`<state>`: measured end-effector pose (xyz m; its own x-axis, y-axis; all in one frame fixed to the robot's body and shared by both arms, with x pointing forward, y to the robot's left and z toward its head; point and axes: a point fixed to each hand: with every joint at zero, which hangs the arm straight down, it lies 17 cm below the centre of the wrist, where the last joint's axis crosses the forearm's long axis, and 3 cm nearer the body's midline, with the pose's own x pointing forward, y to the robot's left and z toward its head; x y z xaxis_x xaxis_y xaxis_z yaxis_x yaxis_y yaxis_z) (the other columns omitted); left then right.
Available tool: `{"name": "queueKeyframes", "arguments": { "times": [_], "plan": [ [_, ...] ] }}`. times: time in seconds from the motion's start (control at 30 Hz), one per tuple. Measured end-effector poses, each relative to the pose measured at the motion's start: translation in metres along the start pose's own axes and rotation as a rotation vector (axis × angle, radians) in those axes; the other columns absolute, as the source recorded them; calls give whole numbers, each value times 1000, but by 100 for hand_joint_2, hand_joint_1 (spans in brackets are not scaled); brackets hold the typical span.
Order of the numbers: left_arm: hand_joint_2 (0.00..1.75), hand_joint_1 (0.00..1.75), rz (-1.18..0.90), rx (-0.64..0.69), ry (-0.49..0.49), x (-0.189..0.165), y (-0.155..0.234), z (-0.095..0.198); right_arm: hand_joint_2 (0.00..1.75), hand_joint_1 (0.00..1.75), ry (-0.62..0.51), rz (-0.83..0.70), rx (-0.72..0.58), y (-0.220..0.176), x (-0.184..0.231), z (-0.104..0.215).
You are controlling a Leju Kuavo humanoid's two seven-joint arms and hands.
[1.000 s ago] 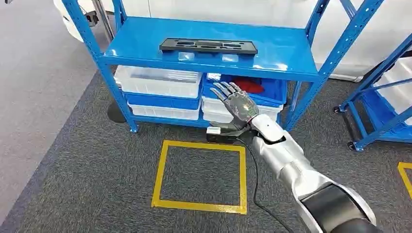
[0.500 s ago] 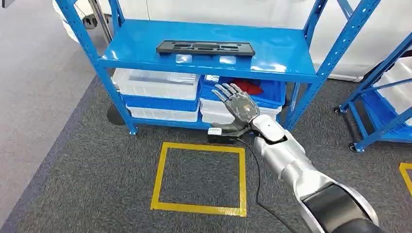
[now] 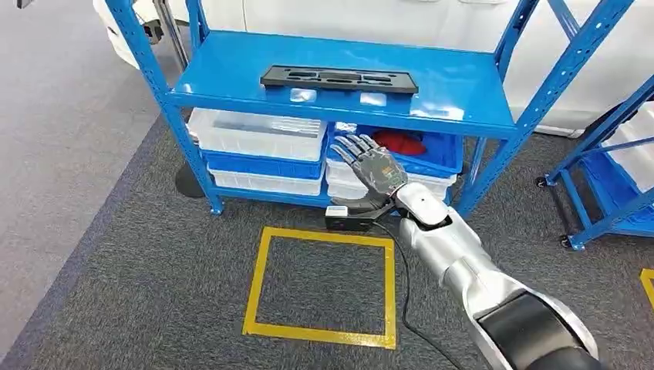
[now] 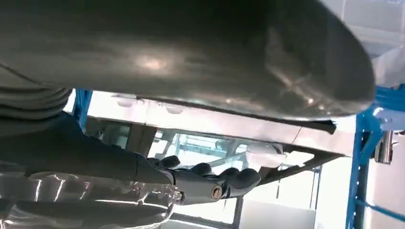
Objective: Take the parts from the cabinet and place them on the table.
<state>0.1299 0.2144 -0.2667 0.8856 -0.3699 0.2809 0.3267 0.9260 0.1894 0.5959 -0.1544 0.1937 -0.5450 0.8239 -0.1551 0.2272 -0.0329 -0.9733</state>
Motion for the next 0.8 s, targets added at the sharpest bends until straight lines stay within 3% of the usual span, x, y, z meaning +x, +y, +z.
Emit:
{"name": "queueKeyframes", "arguments": {
  "times": [0.8],
  "plan": [
    [0,0,2,15,2,-2,3,0,0,0,-5,2,-9,-3,0,-2]
  ]
}}
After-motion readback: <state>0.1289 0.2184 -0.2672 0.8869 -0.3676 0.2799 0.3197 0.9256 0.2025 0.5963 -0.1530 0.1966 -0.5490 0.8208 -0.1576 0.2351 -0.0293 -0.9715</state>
